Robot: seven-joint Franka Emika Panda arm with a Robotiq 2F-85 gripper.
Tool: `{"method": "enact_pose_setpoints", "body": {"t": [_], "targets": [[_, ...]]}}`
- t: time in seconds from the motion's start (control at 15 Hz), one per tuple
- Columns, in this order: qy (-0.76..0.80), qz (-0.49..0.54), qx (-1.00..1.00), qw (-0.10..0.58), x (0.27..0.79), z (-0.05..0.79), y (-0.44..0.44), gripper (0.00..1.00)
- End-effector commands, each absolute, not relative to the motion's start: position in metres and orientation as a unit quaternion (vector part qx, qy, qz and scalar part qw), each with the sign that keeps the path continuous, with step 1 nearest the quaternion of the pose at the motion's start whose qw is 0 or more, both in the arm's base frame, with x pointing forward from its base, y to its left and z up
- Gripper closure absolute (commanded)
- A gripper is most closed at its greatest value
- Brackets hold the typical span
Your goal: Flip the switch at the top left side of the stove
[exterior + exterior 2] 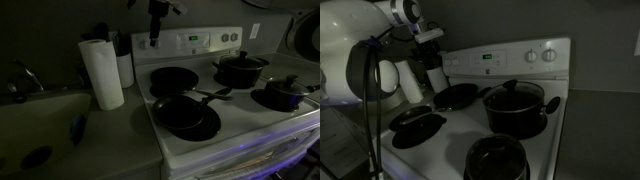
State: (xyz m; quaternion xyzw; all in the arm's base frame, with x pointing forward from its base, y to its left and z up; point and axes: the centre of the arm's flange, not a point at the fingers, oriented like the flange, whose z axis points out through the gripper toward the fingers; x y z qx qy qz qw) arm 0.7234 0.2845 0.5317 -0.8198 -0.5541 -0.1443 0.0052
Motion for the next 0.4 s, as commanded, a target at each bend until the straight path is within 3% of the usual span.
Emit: {"method": "enact_pose_setpoints", "body": {"t": [0.0,0.33], "targets": [[-0.551,-0.153,-0.820,-0.002,0.7402,0.5452,0.2905,0.00],[-0.547,-0.179,-0.818,0.002,0.7410,0.5456,0.2890,0.00]]}}
